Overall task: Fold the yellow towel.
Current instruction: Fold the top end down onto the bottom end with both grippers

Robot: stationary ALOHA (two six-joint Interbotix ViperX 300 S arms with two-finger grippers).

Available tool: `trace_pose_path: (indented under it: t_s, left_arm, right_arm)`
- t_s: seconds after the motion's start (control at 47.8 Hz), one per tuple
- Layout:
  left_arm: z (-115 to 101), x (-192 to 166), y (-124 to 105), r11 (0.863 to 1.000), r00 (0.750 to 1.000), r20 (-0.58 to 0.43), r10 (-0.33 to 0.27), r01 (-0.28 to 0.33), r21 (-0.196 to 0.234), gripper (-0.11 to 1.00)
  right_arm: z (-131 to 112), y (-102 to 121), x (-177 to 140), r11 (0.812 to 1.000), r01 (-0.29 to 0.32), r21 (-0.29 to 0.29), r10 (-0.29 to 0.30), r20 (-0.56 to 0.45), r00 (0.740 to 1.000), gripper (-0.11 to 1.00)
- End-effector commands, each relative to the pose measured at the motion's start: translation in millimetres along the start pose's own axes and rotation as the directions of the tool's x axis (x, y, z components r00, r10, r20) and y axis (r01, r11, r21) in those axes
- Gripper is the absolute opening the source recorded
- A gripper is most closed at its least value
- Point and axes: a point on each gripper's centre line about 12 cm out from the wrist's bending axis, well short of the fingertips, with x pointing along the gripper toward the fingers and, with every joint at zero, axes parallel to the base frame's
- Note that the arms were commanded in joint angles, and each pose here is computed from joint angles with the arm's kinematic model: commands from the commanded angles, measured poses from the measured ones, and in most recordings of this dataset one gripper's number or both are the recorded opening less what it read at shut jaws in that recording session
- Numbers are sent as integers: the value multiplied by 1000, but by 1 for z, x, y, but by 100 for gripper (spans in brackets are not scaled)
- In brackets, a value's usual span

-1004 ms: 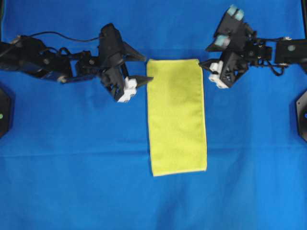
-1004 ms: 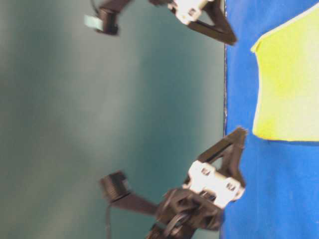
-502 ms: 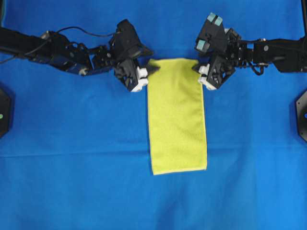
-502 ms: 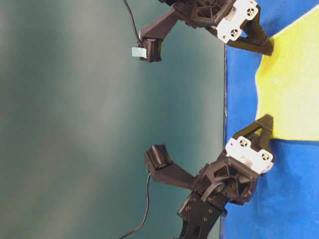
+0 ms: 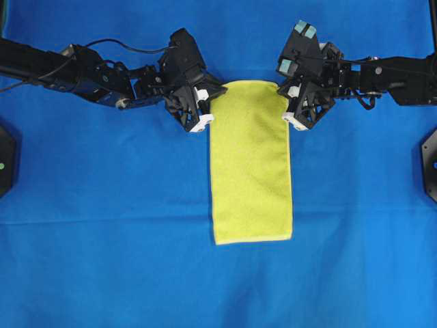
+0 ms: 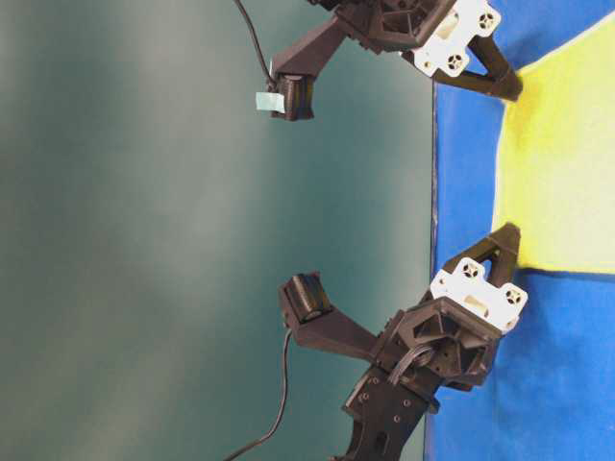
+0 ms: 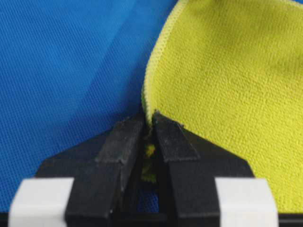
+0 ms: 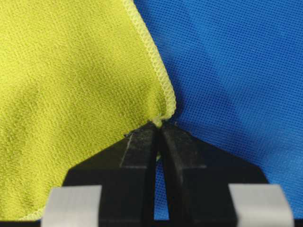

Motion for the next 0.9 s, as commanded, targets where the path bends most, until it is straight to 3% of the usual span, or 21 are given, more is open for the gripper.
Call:
trace_pose_path:
  t_s: [0.0, 0.523, 0.879]
  left_arm:
    - [11, -4, 1, 1000, 1000, 19, 2, -2, 0, 4]
    - [50, -2, 32, 998, 996, 70, 62, -64, 24, 4]
    - [66, -25, 8, 998, 997, 75, 17, -21, 51, 4]
  right_arm:
    - [10, 0, -9, 1000, 1, 7, -1, 35, 999, 3]
    - [27, -17, -43, 998, 64, 29, -66, 79, 995, 3]
    - [29, -10, -52, 998, 51, 31, -54, 99, 994, 3]
